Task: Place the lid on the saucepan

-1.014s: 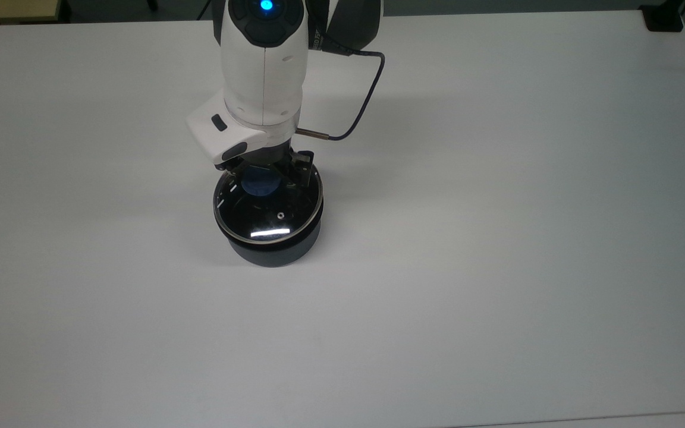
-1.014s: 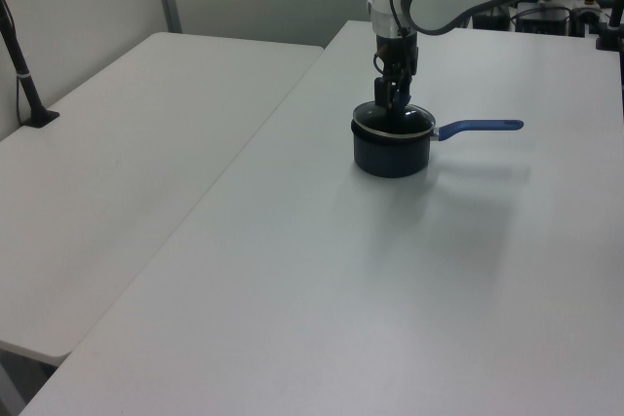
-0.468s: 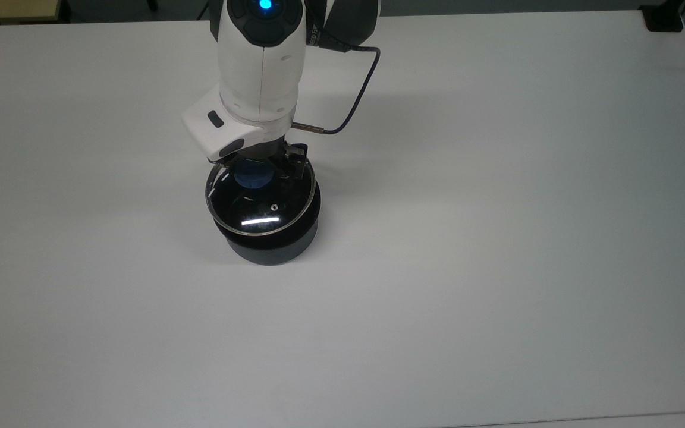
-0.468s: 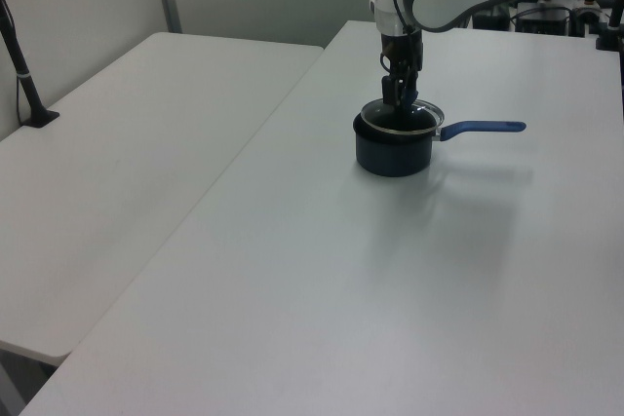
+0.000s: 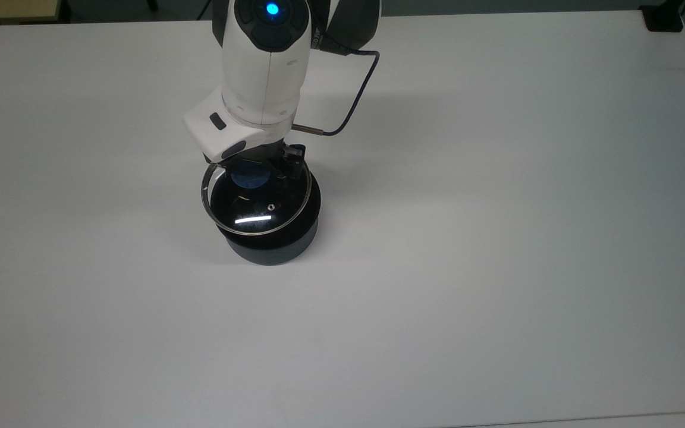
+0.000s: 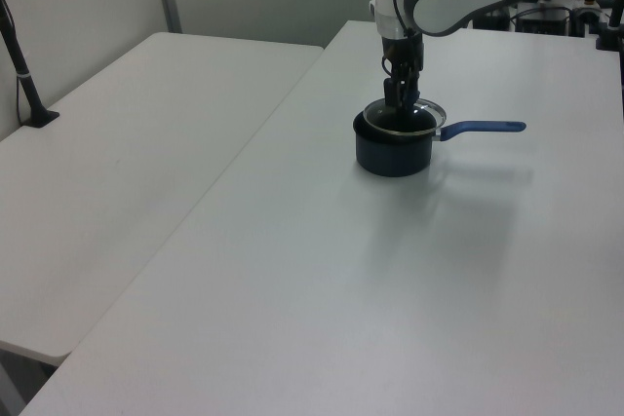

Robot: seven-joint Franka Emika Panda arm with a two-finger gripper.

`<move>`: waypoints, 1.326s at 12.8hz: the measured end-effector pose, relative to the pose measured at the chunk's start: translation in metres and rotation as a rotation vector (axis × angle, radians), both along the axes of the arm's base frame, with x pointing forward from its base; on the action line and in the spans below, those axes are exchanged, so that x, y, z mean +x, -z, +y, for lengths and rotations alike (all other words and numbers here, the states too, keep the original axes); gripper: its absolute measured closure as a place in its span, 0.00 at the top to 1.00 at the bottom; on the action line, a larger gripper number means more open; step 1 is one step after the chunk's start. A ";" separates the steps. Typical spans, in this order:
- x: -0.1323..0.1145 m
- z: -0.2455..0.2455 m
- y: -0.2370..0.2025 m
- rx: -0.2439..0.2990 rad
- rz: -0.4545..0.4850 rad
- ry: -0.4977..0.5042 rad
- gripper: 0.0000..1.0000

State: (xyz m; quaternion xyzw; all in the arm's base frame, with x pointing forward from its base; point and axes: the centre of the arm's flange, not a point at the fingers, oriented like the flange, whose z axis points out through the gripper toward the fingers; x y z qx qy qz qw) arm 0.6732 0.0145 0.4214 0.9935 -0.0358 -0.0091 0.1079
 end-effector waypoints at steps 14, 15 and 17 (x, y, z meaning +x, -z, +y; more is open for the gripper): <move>0.005 0.006 -0.004 -0.027 -0.023 -0.003 0.62; 0.005 0.007 -0.006 -0.027 -0.027 -0.004 0.62; 0.005 0.009 -0.006 -0.026 -0.029 -0.006 0.62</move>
